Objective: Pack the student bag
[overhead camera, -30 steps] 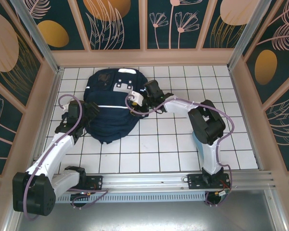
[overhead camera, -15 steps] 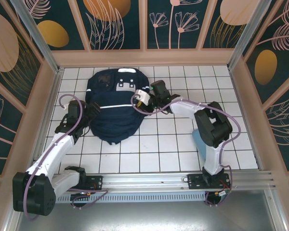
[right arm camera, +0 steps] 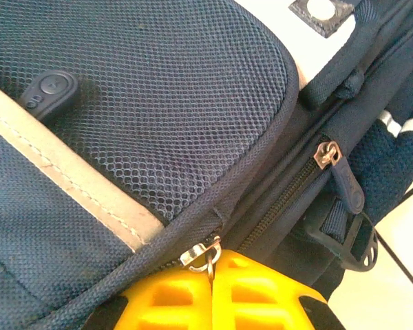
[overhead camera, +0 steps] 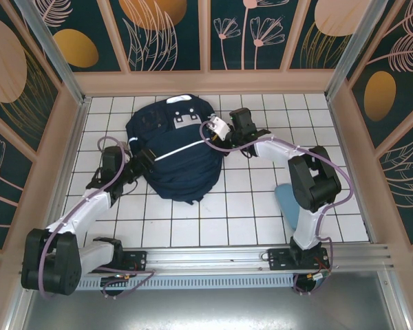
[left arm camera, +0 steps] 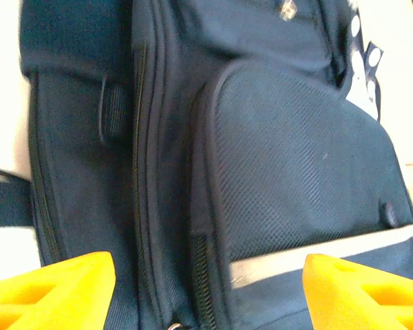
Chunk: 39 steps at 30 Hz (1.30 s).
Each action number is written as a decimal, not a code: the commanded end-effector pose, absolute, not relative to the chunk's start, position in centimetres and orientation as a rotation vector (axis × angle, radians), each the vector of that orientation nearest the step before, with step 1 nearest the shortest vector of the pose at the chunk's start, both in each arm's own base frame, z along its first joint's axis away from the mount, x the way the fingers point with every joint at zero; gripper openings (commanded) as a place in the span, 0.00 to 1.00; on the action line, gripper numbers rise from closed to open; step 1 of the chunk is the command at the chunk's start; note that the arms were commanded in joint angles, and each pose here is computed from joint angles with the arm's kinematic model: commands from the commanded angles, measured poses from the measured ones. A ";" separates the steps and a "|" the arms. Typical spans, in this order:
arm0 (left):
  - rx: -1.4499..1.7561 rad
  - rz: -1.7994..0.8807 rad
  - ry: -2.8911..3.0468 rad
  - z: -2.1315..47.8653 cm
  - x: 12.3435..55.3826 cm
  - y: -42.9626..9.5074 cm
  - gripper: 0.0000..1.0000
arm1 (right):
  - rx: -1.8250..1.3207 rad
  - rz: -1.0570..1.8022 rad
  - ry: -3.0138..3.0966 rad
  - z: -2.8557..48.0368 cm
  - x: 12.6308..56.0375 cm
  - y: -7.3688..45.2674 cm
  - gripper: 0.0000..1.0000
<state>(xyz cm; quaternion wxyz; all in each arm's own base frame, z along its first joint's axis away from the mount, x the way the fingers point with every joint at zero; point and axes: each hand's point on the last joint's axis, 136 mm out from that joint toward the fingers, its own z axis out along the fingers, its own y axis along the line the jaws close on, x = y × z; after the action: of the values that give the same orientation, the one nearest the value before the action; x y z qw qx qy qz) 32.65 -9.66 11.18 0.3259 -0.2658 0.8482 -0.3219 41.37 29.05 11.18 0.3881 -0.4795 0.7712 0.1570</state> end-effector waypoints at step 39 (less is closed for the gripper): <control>-0.677 -1.108 2.232 8.7 34.8 -17.9 0.10 | -1.217 0.665 2.243 14.3 22.7 30.1 0.00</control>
<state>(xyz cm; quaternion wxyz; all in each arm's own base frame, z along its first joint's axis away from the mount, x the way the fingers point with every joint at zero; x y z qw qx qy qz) 34.57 -16.78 8.25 0.2818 -0.2553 0.8344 -0.3989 28.03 25.01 11.52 0.2787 -0.3936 0.8681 0.1174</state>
